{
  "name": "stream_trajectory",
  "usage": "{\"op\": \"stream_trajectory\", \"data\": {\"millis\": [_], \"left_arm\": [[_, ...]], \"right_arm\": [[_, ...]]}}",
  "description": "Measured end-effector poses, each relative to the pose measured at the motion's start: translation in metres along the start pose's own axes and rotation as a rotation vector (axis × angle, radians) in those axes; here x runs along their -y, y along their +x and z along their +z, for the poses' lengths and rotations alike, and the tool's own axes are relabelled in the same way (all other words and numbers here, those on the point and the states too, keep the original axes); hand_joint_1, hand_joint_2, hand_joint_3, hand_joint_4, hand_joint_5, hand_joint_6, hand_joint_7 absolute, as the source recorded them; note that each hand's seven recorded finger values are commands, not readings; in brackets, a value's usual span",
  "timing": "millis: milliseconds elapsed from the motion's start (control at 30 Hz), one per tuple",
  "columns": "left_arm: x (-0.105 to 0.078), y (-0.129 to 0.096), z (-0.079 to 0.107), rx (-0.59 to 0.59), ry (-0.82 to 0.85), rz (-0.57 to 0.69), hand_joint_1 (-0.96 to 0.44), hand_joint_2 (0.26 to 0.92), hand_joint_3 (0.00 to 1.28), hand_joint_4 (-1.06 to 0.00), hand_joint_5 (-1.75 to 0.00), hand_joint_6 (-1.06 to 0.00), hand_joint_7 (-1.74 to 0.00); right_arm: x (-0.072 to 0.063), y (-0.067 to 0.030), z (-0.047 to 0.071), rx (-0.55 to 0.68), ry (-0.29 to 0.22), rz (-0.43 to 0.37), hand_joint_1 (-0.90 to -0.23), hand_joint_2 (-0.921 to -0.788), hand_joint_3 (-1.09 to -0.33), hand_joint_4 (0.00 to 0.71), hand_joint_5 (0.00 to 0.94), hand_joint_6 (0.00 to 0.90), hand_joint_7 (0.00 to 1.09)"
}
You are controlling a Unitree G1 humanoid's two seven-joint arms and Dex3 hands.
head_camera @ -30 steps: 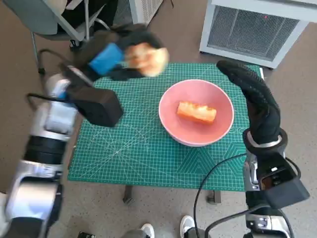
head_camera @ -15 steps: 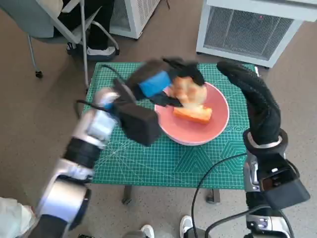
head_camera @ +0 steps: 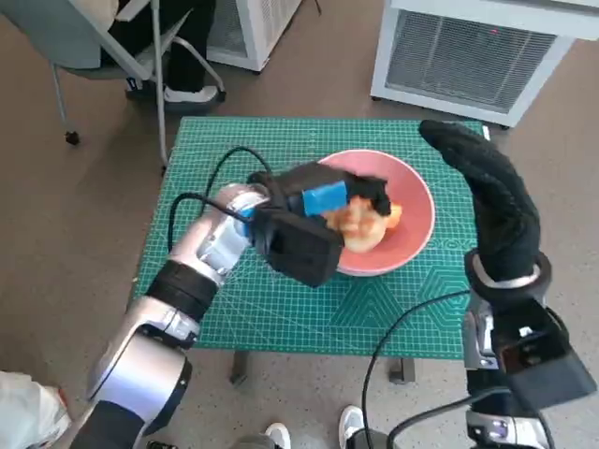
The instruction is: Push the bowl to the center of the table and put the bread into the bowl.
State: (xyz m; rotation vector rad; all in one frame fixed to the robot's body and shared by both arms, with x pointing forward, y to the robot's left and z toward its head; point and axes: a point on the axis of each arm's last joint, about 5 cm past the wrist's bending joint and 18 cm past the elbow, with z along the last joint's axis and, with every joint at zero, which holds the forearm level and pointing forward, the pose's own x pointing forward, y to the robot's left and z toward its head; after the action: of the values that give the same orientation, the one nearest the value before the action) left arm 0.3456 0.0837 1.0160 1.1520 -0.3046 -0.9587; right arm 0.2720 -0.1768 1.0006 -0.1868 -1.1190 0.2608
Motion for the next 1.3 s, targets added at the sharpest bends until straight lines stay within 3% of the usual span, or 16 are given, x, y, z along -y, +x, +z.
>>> {"op": "stream_trajectory", "data": {"millis": [167,467,700,967,1300], "left_arm": [[-0.005,-0.004,0.0,0.011,0.0,0.016,-0.38,0.921,0.05,-0.15,0.0,-0.22,-0.24],[-0.019,-0.02,0.001,0.127,-0.048,0.207,-0.49,0.921,0.07,-0.06,0.0,-0.17,-0.19],[-0.02,-0.038,-0.005,0.259,-0.162,0.435,-0.46,0.921,0.12,-0.13,-0.01,-0.27,-0.15],[-0.011,-0.048,-0.008,0.453,-0.368,0.792,-0.42,0.921,0.19,-0.26,-0.03,-0.35,-0.12],[0.011,-0.045,-0.006,0.578,-0.552,0.941,-0.38,0.921,0.25,-0.31,-0.03,-0.36,-0.1]], "right_arm": [[0.003,-0.0012,0.002,-0.008,-0.015,-0.011,-0.55,-0.921,-0.823,0.275,0.005,-0.001,0.64],[0.008,0.0013,0.005,-0.003,-0.044,-0.025,-0.545,-0.921,-0.82,0.277,0.006,-0.001,0.62],[0.011,0.0034,0.005,-0.007,-0.05,-0.047,-0.542,-0.921,-0.819,0.278,0.006,-0.001,0.61],[0.015,0.0172,0.004,0.002,-0.014,-0.088,-0.555,-0.921,-0.797,0.28,0.006,-0.001,0.63],[0.014,0.0404,0.009,0.035,0.007,-0.094,-0.561,-0.921,-0.774,0.28,0.004,0.002,0.64]]}}
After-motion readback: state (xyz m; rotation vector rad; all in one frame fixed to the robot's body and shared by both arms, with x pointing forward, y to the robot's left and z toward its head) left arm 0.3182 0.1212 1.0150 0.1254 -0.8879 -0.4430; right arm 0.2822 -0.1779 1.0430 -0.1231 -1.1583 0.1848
